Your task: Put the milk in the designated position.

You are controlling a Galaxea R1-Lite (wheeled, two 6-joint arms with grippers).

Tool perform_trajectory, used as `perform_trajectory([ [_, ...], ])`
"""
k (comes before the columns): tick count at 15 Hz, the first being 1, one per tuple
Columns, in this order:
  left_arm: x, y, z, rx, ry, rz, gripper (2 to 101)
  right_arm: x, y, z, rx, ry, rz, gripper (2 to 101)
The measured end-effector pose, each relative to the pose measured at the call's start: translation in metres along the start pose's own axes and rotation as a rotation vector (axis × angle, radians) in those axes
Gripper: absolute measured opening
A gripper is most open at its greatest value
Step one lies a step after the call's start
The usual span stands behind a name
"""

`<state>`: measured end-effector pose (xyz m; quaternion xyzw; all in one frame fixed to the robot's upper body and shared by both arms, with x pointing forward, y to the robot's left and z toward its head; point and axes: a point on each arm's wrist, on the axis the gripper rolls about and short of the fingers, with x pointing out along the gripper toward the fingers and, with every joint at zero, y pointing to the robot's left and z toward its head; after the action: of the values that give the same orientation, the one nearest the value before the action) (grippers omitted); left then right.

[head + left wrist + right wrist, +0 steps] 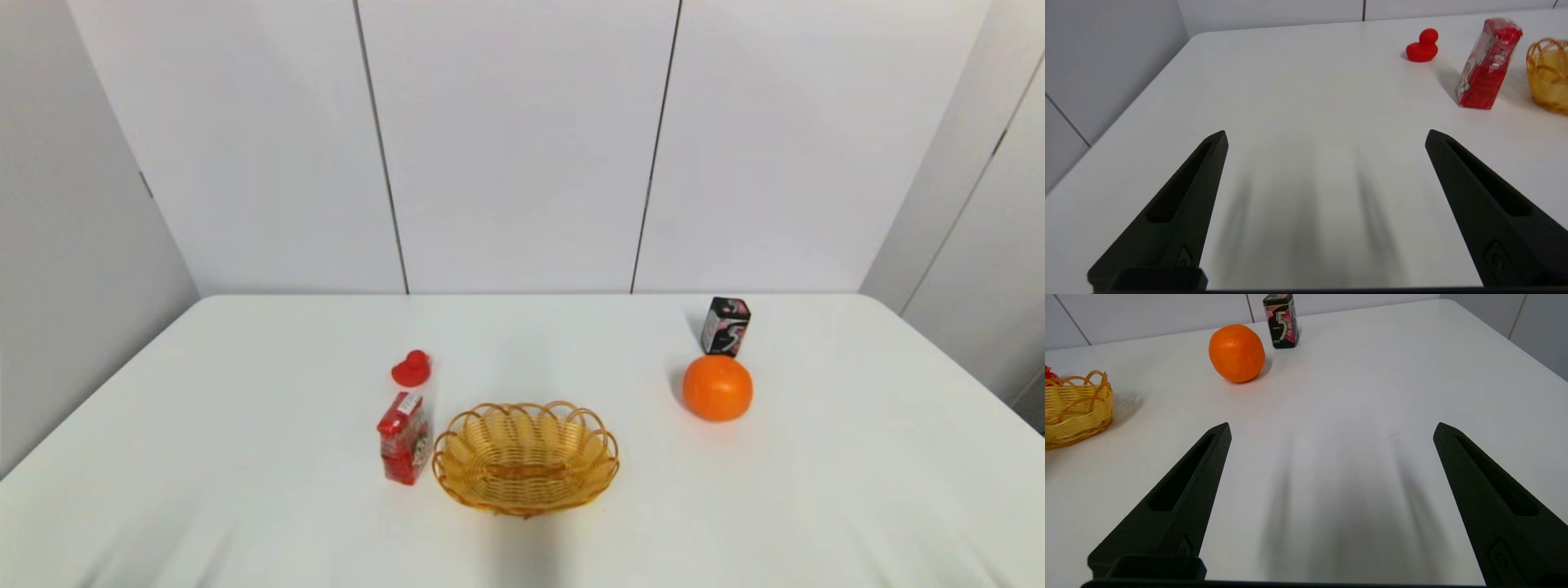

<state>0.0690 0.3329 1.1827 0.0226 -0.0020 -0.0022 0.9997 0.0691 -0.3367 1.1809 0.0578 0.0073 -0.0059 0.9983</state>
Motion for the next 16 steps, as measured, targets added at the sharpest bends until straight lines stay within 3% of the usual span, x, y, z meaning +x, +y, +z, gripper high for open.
perform_trajectory([
  [2,0.0,0.0004,0.0003,-0.061,-0.004,0.017,97.8,0.0,0.0,0.0,0.0,0.0,0.0,98.0],
  [16,0.0,0.0004,0.0004,-0.063,-0.005,0.018,97.8,0.0,0.0,0.0,0.001,0.0,0.0,98.0],
])
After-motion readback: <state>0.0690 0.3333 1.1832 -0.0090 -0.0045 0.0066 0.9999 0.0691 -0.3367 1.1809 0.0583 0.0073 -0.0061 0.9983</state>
